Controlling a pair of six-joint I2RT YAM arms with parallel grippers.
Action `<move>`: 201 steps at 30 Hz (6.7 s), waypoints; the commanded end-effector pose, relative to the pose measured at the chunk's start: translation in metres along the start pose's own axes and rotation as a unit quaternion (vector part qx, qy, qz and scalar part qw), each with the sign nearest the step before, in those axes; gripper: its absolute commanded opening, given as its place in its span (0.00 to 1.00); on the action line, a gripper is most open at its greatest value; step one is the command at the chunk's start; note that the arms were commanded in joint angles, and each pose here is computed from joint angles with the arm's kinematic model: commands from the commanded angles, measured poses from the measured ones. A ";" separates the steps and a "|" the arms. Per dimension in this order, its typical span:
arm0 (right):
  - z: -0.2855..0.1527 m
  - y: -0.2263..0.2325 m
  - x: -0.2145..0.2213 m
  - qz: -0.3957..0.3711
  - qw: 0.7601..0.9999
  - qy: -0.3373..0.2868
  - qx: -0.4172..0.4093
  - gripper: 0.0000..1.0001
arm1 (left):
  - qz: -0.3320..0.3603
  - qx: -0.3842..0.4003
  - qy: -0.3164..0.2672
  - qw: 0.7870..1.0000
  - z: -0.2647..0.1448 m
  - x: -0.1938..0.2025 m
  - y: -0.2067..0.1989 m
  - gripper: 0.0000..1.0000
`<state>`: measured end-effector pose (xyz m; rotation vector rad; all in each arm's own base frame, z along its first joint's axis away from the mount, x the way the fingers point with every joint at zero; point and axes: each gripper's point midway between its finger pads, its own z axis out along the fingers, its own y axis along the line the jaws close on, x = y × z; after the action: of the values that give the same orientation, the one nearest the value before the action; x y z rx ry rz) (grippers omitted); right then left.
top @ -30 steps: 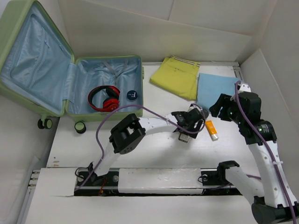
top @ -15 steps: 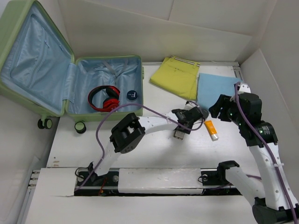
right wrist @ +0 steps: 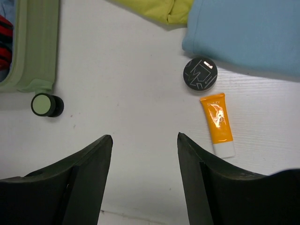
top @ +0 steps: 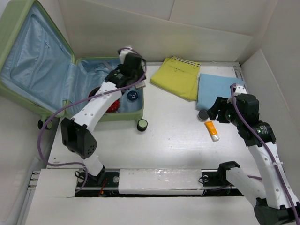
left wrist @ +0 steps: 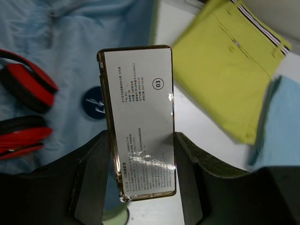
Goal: Pack the luggage
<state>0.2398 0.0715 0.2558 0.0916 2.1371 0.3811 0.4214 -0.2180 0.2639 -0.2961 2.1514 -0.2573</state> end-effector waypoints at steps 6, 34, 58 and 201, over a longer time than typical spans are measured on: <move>0.032 -0.007 0.012 -0.007 1.000 0.023 0.009 0.64 | -0.041 -0.122 0.038 0.991 0.065 0.008 0.133 0.10; 0.202 -0.088 0.057 0.083 0.982 0.108 0.130 0.88 | 0.025 0.080 0.022 0.996 -0.026 0.025 0.023 0.84; 0.184 -0.025 0.073 0.072 0.982 0.109 0.137 0.47 | 0.018 0.172 -0.014 0.985 -0.100 0.001 -0.002 0.84; 0.088 -0.071 -0.054 0.179 0.973 -0.031 0.139 0.77 | 0.044 0.183 0.035 0.981 -0.050 0.051 -0.051 0.84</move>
<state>0.3329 0.0400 0.2356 0.5106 2.1816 0.3077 0.3774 -0.2493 0.2606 -0.0594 2.1412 -0.4794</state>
